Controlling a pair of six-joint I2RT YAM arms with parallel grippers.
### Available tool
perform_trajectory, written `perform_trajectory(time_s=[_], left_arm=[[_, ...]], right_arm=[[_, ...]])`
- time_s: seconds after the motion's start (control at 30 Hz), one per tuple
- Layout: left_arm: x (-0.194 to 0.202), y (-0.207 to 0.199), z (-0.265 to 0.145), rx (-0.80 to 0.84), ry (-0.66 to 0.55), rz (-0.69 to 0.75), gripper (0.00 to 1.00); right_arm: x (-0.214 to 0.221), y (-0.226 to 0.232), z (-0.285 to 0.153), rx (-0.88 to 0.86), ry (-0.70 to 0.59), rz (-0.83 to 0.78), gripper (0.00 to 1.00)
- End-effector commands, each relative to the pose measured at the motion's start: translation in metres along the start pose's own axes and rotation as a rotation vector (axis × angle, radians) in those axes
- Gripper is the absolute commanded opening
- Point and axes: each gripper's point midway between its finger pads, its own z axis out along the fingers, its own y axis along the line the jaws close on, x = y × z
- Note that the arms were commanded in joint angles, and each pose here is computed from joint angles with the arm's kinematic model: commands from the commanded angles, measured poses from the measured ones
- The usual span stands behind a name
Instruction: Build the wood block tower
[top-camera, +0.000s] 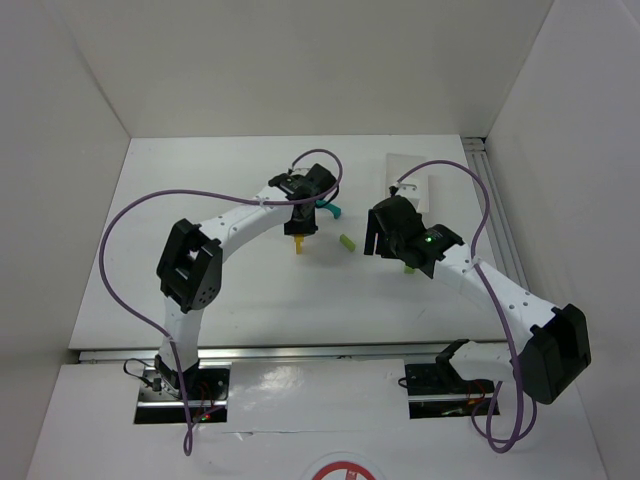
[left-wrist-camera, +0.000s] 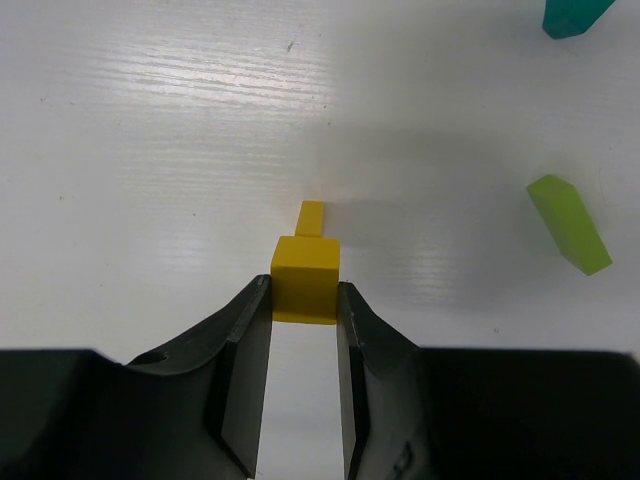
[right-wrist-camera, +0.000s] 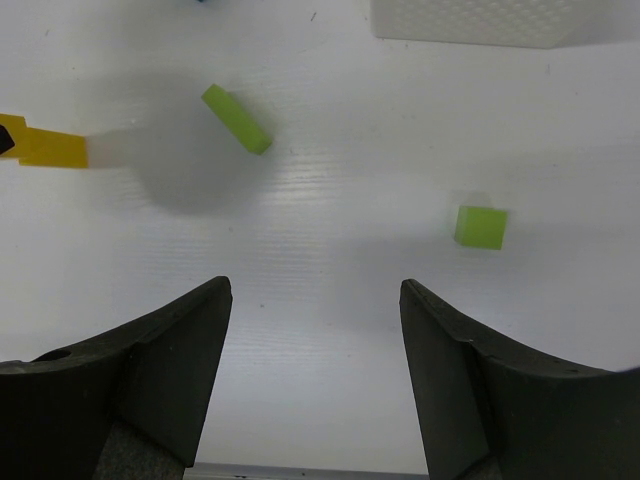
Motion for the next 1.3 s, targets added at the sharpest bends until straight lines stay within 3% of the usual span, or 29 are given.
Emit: perform_trajectory(time_s=[0.0,1.03,1.13,1.27], left_arm=[[0.0056,0.0055,0.0093,-0.020,0.020,0.003,0.22],[0.0105,0.0034,0.0128,-0.006,0.032,0.003,0.23],[0.0105,0.0034,0.0128,-0.006,0.032,0.003,0.30],[0.0105,0.0034,0.0128,-0.006,0.032,0.003,0.48]], right_arm=[[-0.0036,-0.0016,0.0022,0.007,-0.015,0.002,0.76],[-0.0036,-0.0016,0.0022,0.007,-0.015,0.002,0.76],[-0.0036,-0.0016,0.0022,0.007,-0.015,0.002,0.76],[-0.0010,-0.0003,0.0042,0.004,-0.003,-0.002,0.76]])
